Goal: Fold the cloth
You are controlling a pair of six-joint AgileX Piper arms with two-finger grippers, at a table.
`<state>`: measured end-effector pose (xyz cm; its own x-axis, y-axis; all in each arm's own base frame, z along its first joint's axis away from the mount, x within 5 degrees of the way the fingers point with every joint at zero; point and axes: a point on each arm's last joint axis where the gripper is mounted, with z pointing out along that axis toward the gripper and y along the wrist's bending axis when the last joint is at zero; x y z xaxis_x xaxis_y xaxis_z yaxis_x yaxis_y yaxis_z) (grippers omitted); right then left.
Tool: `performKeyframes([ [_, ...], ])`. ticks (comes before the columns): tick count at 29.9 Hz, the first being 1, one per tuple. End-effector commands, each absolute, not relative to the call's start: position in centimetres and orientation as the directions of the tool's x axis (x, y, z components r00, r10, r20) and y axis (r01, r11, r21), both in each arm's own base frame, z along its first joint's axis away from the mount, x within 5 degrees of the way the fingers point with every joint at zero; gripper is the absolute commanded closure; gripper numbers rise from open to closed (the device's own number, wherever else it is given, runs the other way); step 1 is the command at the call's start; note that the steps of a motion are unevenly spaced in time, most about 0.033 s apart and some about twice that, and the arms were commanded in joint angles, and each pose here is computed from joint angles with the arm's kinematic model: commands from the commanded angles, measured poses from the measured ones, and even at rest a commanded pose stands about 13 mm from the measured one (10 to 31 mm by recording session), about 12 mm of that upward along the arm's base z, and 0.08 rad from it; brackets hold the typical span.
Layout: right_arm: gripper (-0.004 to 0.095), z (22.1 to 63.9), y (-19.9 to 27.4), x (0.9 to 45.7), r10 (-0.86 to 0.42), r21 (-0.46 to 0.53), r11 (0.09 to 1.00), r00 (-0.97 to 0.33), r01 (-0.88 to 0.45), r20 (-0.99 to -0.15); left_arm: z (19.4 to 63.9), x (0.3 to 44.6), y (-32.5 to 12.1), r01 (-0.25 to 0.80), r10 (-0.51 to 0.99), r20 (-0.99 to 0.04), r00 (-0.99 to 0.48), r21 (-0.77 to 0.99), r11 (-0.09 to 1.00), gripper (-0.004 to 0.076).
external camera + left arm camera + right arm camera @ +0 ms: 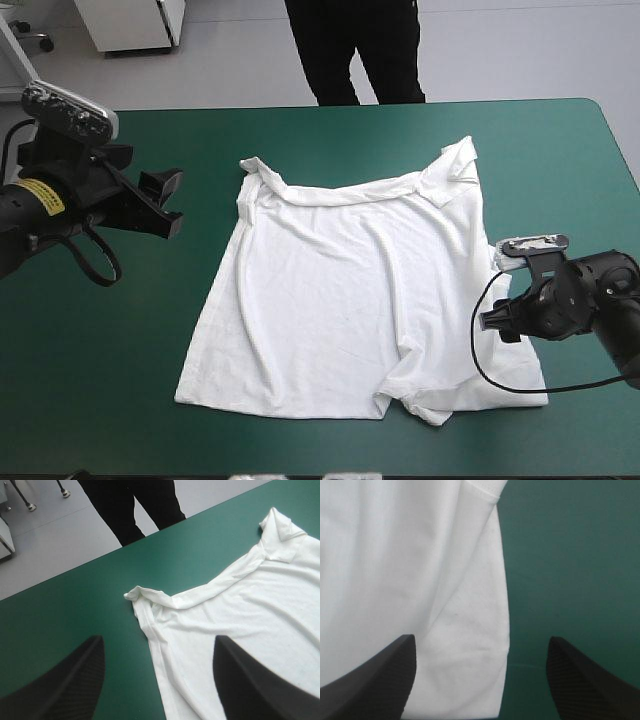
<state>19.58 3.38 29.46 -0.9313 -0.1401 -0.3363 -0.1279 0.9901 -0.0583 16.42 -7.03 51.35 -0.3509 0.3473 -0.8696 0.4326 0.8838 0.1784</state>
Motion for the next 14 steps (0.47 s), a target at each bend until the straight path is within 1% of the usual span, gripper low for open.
performKeyframes([
  [1, 0.0233, 29.0, 3.7, 20.8, -0.126, -0.043, 0.992, -0.889, -0.120, -0.439, 52.4, 16.2, -7.3, 0.433, 0.312, -0.908, -0.279, 0.171, 0.885, 0.0265],
  [4, 0.0233, 27.9, 3.9, 22.1, -0.143, -0.062, 0.990, -0.891, -0.128, -0.431, 52.2, 16.8, -7.7, 0.442, 0.317, -0.903, -0.291, 0.167, 0.881, 0.0265],
  [8, 0.0233, 25.9, 3.8, 23.7, -0.159, -0.110, 0.986, -0.912, -0.126, -0.379, 51.9, 17.2, -7.9, 0.444, 0.322, -0.898, -0.300, 0.167, 0.880, 0.0265],
  [14, 0.0233, 23.1, 4.2, 25.8, -0.165, -0.122, 0.984, -0.929, -0.131, -0.330, 51.9, 17.2, -7.8, 0.440, 0.327, -0.897, -0.298, 0.175, 0.881, 0.0265],
])
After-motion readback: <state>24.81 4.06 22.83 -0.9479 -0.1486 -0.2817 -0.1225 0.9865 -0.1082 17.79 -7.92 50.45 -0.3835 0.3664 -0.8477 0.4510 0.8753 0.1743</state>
